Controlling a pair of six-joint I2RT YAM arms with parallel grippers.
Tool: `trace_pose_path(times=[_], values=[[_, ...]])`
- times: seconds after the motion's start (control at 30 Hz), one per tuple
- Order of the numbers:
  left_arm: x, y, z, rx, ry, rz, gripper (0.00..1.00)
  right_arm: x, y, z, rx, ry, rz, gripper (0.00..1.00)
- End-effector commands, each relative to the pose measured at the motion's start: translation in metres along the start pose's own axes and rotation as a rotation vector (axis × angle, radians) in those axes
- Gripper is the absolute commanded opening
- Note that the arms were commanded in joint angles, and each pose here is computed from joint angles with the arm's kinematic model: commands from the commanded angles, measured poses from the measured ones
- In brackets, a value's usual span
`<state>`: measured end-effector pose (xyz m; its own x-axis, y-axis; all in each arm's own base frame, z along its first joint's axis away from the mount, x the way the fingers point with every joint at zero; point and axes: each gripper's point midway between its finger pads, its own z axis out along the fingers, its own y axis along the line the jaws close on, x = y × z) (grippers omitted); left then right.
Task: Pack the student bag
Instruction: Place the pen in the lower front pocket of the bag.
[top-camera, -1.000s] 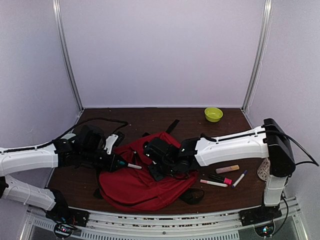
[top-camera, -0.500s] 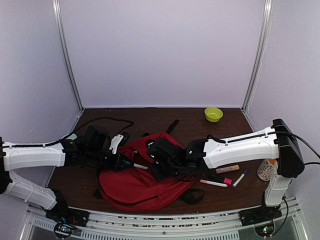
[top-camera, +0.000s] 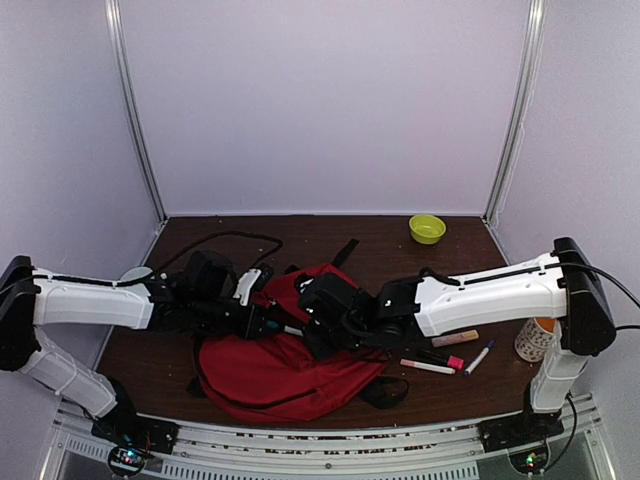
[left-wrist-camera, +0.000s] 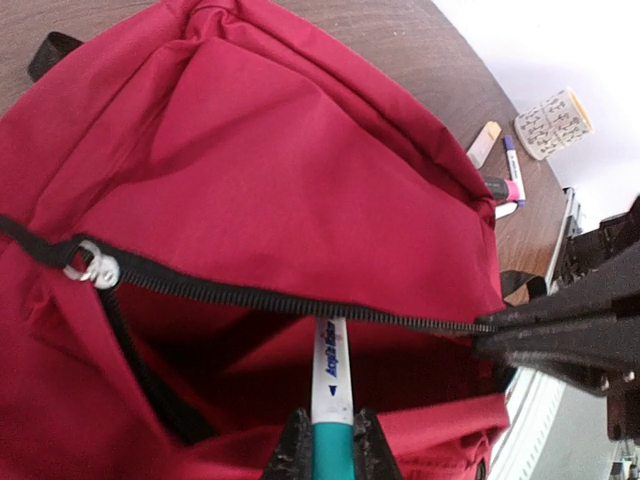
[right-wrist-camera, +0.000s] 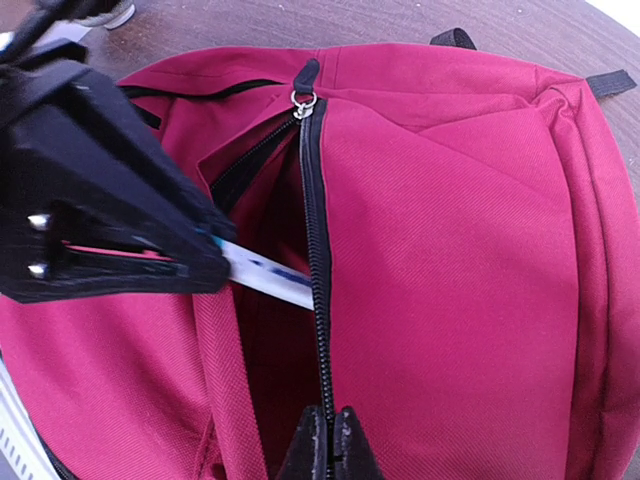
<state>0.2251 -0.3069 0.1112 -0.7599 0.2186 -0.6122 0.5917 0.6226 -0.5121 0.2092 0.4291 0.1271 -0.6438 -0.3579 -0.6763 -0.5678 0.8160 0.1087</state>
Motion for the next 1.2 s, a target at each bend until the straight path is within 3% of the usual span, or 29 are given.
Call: trace_pose_path(times=[0.0, 0.27, 0.53, 0.8, 1.17], values=[[-0.023, -0.018, 0.013, 0.111, -0.049, -0.012, 0.0, -0.015, -0.002, -0.018, 0.002, -0.065, 0.031, 0.0], [-0.026, -0.023, 0.038, 0.189, -0.031, -0.031, 0.0, -0.019, -0.009, -0.023, 0.021, -0.096, 0.049, 0.0], [-0.033, -0.017, 0.046, 0.158, -0.038, -0.021, 0.38, -0.018, -0.009, -0.023, 0.019, -0.095, 0.04, 0.0], [-0.038, -0.009, 0.013, 0.04, -0.103, 0.051, 0.69, -0.016, -0.009, -0.02, 0.021, -0.09, 0.035, 0.0], [-0.044, -0.005, -0.053, -0.099, -0.229, 0.147, 0.85, -0.013, -0.007, -0.013, 0.028, -0.069, 0.029, 0.0]])
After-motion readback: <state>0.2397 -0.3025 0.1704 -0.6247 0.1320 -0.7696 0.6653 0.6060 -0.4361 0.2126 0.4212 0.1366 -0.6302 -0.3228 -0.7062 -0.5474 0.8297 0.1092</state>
